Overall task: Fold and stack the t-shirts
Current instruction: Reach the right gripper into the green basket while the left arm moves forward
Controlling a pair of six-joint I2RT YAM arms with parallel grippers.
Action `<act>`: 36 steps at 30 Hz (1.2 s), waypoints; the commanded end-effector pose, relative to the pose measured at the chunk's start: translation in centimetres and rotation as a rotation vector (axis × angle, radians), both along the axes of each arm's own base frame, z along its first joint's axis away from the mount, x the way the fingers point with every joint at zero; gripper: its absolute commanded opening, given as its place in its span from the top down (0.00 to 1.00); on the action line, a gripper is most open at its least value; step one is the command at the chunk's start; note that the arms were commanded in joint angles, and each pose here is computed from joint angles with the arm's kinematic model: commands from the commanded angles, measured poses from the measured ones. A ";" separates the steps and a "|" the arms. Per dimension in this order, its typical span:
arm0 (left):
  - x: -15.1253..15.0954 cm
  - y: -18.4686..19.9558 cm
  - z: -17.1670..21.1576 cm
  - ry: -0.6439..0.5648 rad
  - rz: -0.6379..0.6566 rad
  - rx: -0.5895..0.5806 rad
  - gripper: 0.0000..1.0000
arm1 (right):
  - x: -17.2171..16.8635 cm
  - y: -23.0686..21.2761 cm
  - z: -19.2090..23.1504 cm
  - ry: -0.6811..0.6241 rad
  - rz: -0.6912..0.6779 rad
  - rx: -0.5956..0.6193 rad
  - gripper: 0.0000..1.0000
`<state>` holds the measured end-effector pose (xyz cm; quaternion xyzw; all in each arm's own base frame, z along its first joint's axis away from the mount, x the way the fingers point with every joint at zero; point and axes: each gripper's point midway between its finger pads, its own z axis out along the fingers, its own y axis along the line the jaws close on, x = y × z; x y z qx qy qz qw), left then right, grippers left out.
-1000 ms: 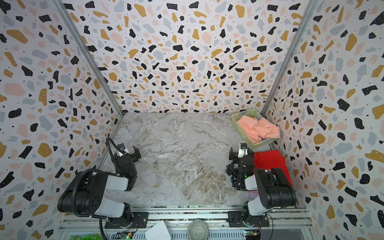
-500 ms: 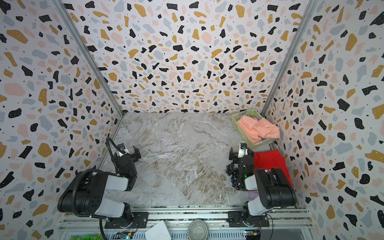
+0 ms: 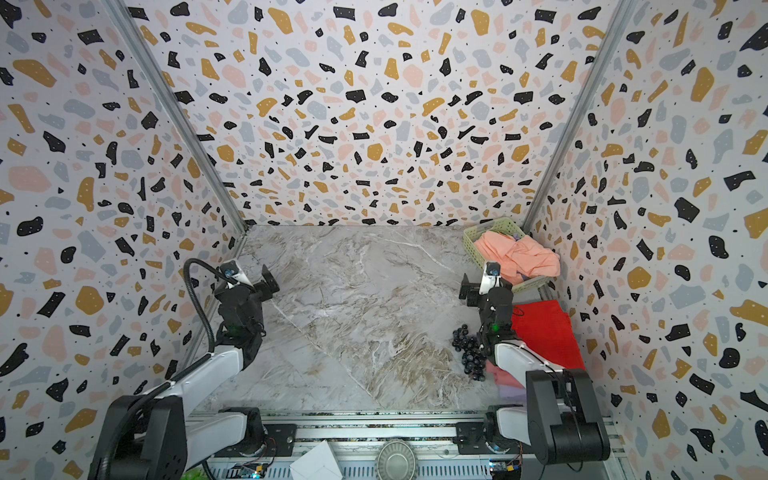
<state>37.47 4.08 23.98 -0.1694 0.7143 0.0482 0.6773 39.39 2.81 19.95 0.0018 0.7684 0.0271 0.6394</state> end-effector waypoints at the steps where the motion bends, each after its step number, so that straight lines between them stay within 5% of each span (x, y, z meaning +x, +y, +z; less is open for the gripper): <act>1: -0.5 -4.3 -2.2 0.148 -0.187 -0.212 0.00 | -1.9 3.8 -0.8 0.209 0.149 0.158 0.01; 5: -2.3 -10.4 -1.9 0.192 -0.422 -0.404 0.01 | -5.2 9.1 0.2 0.286 0.345 0.310 0.01; 13: -6.3 -17.8 1.3 0.137 -0.587 -0.640 0.01 | -11.2 15.5 0.3 0.396 0.482 0.589 0.01; 17: -7.1 -20.3 3.0 0.080 -0.696 -0.737 0.01 | -12.2 18.0 2.2 0.326 0.640 0.624 0.01; 20: -7.0 -20.2 3.0 0.029 -0.705 -0.810 0.01 | -11.2 17.9 2.0 0.351 0.606 0.632 0.01; 24: -6.4 -20.7 3.7 0.023 -0.726 -0.711 0.01 | -7.7 16.0 2.1 0.299 0.537 0.601 0.01; 26: -5.2 -20.7 4.1 0.043 -0.702 -0.592 0.00 | -4.3 13.4 2.4 0.231 0.398 0.520 0.01; 32: -2.0 -22.6 4.9 0.092 -0.729 -0.350 0.00 | 5.0 4.6 3.3 0.104 0.002 0.117 0.01; 36: -0.1 -24.8 3.6 0.153 -0.774 -0.270 0.00 | 10.1 -2.1 2.3 0.127 -0.146 0.098 0.04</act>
